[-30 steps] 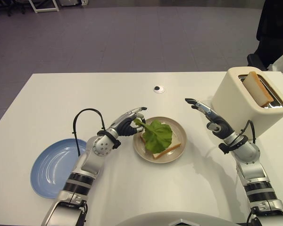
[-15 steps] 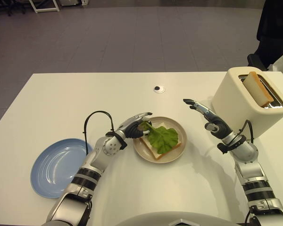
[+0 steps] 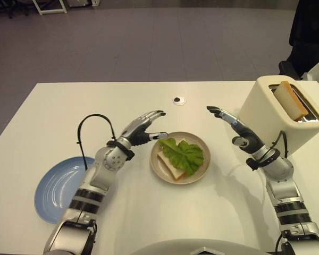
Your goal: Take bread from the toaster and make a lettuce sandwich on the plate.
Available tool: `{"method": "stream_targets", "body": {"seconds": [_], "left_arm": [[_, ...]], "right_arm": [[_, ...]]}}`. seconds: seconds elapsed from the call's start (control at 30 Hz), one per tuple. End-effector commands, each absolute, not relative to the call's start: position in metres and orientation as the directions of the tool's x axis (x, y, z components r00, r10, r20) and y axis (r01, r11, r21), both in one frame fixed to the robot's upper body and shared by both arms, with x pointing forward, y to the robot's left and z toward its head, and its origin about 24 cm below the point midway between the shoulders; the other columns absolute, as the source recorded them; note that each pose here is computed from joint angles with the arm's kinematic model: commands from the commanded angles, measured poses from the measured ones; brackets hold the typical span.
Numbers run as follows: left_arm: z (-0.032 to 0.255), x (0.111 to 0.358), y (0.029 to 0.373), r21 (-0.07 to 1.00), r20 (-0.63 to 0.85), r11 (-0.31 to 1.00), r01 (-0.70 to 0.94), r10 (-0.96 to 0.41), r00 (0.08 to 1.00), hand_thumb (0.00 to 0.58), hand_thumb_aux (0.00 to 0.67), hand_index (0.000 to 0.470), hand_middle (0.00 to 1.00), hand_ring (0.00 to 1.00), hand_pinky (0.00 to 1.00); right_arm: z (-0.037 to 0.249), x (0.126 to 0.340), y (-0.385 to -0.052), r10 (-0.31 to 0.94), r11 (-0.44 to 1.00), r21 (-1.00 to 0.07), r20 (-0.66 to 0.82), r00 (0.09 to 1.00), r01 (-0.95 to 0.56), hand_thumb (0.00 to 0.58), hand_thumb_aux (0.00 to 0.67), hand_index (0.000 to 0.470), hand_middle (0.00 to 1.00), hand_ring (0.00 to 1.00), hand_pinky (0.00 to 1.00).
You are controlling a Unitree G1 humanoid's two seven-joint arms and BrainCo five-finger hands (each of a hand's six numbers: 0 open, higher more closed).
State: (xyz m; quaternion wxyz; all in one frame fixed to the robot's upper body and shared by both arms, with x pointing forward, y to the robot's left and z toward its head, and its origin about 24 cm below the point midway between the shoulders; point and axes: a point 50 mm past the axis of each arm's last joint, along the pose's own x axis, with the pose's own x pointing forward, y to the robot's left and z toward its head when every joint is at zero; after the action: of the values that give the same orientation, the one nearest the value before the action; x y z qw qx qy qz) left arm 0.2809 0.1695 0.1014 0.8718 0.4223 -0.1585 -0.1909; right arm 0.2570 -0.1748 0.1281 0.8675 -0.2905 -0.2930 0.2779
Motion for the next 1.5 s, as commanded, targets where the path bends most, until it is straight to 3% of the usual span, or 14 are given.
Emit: {"method": "stream_targets", "body": {"seconds": [0.03,0.1,0.2,0.4,0.6,0.77,0.8,0.83,0.9,1.0,1.1,1.23,1.33,1.5], "left_arm": [[0.113,0.234,0.161,0.482,0.294,0.841,0.245,-0.419,0.859,0.000,0.000,0.000,0.00,0.00,0.00],[0.112,0.214,0.150,0.325,0.331,0.902,0.284,-0.390,0.859,0.000,0.000,0.000,0.00,0.00,0.00],[0.105,0.199,0.139,0.252,0.342,0.925,0.284,-0.359,0.868,0.000,0.000,0.000,0.00,0.00,0.00],[0.091,0.191,0.124,0.244,0.319,0.923,0.298,-0.366,0.874,0.000,0.000,0.000,0.00,0.00,0.00],[0.089,0.192,0.121,0.236,0.322,0.920,0.312,-0.377,0.868,0.000,0.000,0.000,0.00,0.00,0.00],[0.088,0.191,0.120,0.248,0.319,0.917,0.313,-0.382,0.867,0.000,0.000,0.000,0.00,0.00,0.00],[0.088,0.191,0.120,0.249,0.320,0.917,0.312,-0.382,0.867,0.000,0.000,0.000,0.00,0.00,0.00],[0.088,0.190,0.120,0.252,0.320,0.917,0.310,-0.381,0.868,0.000,0.000,0.000,0.00,0.00,0.00],[0.088,0.190,0.120,0.256,0.319,0.917,0.308,-0.380,0.868,0.000,0.000,0.000,0.00,0.00,0.00],[0.088,0.190,0.120,0.260,0.317,0.916,0.305,-0.379,0.869,0.000,0.000,0.000,0.00,0.00,0.00],[0.087,0.191,0.121,0.266,0.314,0.915,0.304,-0.380,0.870,0.000,0.000,0.000,0.00,0.00,0.00],[0.084,0.191,0.121,0.276,0.302,0.911,0.308,-0.386,0.872,0.000,0.000,0.000,0.00,0.00,0.00],[0.082,0.191,0.121,0.287,0.293,0.906,0.311,-0.392,0.872,0.000,0.000,0.000,0.00,0.00,0.00],[0.078,0.192,0.122,0.305,0.280,0.901,0.308,-0.394,0.875,0.000,0.000,0.000,0.00,0.00,0.00]], "right_arm": [[0.198,0.246,-0.199,0.638,0.529,-0.849,0.399,0.659,0.002,0.000,0.000,0.000,0.00,0.00,0.00],[0.220,0.246,-0.221,0.570,0.447,-0.885,0.393,0.722,0.129,0.000,0.000,0.000,0.00,0.00,0.00],[0.232,0.255,-0.262,0.404,0.329,-0.918,0.350,0.845,0.223,0.000,0.000,0.000,0.00,0.00,0.00],[0.202,0.277,-0.314,0.158,0.229,-0.956,0.221,0.962,0.182,0.000,0.000,0.000,0.00,0.00,0.00],[0.163,0.281,-0.326,0.102,0.259,-0.965,0.082,0.991,0.053,0.000,0.000,0.000,0.00,0.00,0.00],[0.154,0.282,-0.332,0.070,0.259,-0.966,0.032,0.997,0.013,0.005,0.003,0.002,0.00,0.00,0.00],[0.153,0.282,-0.334,0.062,0.260,-0.966,0.029,0.998,0.012,0.108,0.066,0.046,0.00,0.00,0.00],[0.152,0.282,-0.334,0.057,0.261,-0.965,0.026,0.998,0.011,0.132,0.081,0.057,0.00,0.00,0.00],[0.151,0.282,-0.335,0.053,0.266,-0.964,0.024,0.998,0.009,0.288,0.194,0.136,0.00,0.00,0.00],[0.150,0.282,-0.334,0.054,0.273,-0.962,0.024,0.998,0.009,0.301,0.205,0.144,0.00,0.00,0.00],[0.147,0.283,-0.330,0.064,0.280,-0.960,0.025,0.998,0.007,0.478,0.389,0.273,0.00,0.00,0.00],[0.150,0.285,-0.326,0.082,0.286,-0.958,0.059,0.995,0.033,0.543,0.502,0.352,0.00,0.00,0.00],[0.156,0.285,-0.325,0.084,0.295,-0.953,0.098,0.992,0.069,0.580,0.665,0.466,0.00,0.00,0.00],[0.170,0.287,-0.324,0.071,0.331,-0.931,0.186,0.980,0.153,0.580,0.670,0.470,0.00,0.00,0.00]]}}
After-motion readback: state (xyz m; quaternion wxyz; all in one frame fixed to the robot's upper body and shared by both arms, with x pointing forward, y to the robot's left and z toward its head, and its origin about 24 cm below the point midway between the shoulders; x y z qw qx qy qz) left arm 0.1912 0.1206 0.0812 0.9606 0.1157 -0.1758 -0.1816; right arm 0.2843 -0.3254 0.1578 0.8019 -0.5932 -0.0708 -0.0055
